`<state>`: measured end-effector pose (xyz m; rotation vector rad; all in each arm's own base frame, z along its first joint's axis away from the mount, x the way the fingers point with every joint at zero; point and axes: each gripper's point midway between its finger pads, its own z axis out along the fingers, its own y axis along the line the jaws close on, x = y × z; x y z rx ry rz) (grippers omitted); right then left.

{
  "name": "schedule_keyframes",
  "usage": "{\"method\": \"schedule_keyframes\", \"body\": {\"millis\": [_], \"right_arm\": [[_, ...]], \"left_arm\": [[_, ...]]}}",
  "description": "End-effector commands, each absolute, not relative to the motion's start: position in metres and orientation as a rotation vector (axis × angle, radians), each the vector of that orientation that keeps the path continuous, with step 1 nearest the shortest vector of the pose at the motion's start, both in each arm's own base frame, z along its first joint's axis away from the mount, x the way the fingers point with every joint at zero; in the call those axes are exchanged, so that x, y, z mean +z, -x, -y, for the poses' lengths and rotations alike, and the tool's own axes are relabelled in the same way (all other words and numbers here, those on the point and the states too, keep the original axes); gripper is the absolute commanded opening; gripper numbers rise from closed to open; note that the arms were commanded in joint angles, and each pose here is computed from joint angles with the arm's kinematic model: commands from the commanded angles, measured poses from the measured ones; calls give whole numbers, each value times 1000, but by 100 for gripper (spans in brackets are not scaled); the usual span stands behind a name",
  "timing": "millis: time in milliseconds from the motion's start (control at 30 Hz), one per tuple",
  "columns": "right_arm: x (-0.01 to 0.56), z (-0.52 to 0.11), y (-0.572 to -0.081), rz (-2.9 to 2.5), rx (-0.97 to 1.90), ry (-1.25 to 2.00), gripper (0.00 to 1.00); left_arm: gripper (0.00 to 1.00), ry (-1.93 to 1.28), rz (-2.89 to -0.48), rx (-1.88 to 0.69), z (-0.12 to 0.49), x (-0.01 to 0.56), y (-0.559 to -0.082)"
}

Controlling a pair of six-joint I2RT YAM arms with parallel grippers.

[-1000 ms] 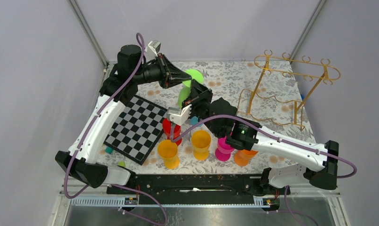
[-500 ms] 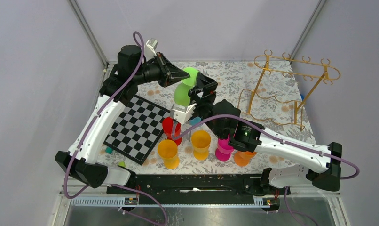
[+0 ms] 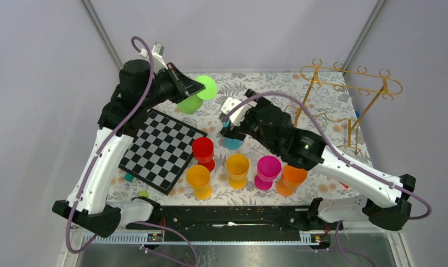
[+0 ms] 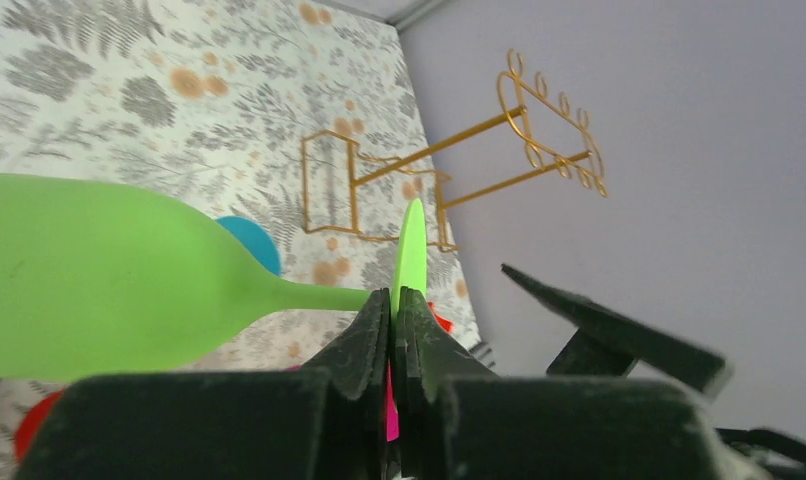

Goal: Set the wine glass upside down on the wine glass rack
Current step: Move the wine rack to the center of the board.

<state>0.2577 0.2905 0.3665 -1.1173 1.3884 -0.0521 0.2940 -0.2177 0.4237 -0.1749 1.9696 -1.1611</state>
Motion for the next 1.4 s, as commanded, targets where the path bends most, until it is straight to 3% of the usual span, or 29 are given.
{"method": "schedule_keyframes", "body": {"millis": [0,633,967,1367], "right_arm": [[376,-269,-250,-1583,236,876,100],[296,-161,-247,-2070,694,-190,98],[254,-94,-242,-1982,682,-739,94],[180,-45,-258,-1956,577,-1029,88]], "left_arm": [[0,140,-1828,-973,186,450,-292],[0,123,-1877,-1012,192,416,-285],[0,62,-1897,-1103,209,413,-285],[0,63,-1873,-1125,211,422,-285]]}}
